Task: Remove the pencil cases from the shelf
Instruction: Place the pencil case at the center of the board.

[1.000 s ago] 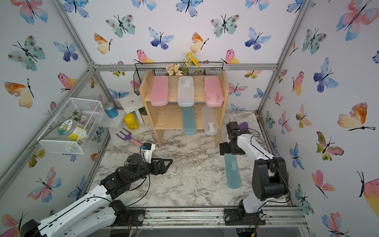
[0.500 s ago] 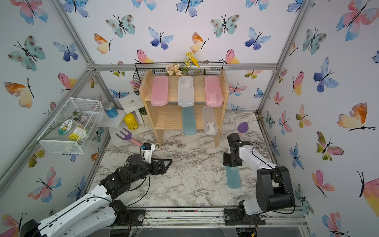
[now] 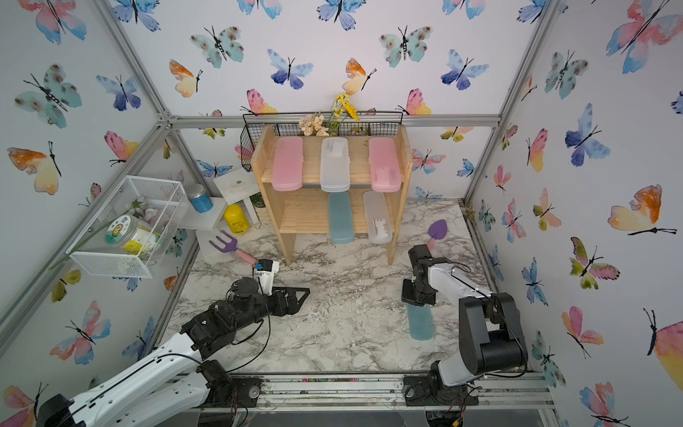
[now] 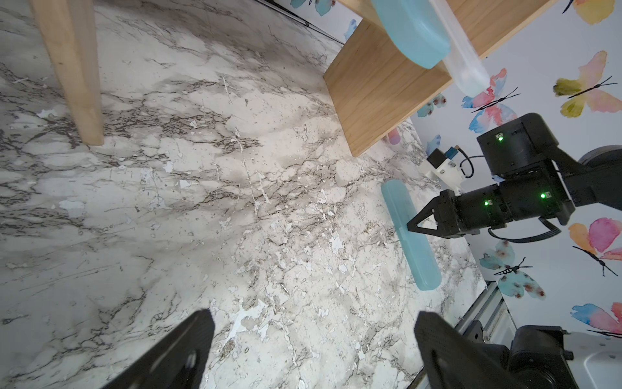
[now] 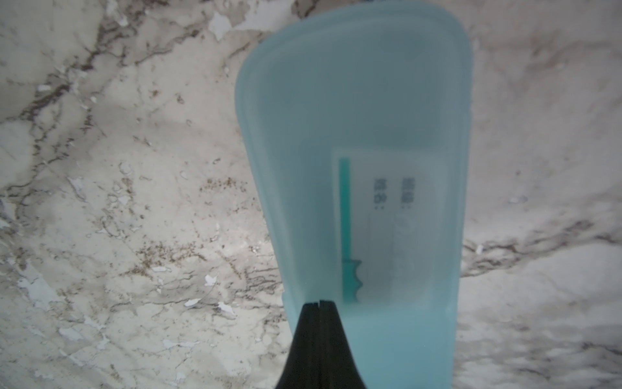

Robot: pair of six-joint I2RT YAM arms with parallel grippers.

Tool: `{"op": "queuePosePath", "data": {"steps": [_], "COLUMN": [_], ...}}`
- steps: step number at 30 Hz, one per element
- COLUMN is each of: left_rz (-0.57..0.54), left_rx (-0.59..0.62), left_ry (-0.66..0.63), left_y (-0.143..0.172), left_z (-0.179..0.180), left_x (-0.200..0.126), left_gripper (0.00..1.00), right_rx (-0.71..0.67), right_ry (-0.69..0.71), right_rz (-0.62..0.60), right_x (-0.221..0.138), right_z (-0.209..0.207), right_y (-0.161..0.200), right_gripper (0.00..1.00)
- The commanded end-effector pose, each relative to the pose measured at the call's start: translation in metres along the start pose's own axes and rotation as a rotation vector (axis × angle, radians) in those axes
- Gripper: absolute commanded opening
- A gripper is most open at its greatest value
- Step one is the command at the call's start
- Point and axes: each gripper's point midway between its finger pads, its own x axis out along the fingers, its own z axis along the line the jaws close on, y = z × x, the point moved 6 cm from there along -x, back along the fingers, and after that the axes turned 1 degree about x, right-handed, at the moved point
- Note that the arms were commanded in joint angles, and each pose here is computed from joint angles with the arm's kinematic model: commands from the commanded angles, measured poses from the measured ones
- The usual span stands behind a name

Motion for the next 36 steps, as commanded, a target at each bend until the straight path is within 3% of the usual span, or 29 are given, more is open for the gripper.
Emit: {"op": "queuePosePath", "data": {"steps": [1,12,21,26,29,36], "left_rz": [-0.022,-0.025,-0.036,-0.051,-0.064,-0.095], "left_rx": [0.006,-0.009,-0.005,0.015,0.020,0.004], "left_ry": [-0.042,-0.062,-0.069,-0.055,-0.049,-0.023], "left_y": [-0.001,-0.001,-0.004,-0.013,-0.019,-0.026], "left_z": [0.006,0.008,0.008,0.001,-0.003,-0.009], "left_x": [-0.003,-0.004,-0.005,-0.004,-0.006,-0.009], "left_gripper": [0.99,0.99,0.99,0.99,0.99,0.99], "right_rx": [0.014,0.022,0.040,0.022,0.006,-0.027], "right_ry": [0.071,0.144,0.100,0.052,-0.002,-0.009], "right_rz": [0.072,0.136,0.144,0.021,-0.053,-0.146], "right_x": [0.029,0.045,0.061,0.035,0.011,-0.027], "right_z": [-0.009,-0.016,-0.012,-0.003,0.004,0.006], "right_y": [0.009,0.015,0.016,-0.004,-0.014,-0.024], "right_gripper": [0.02,0.02,0.02,0.28,0.52,0.83]}}
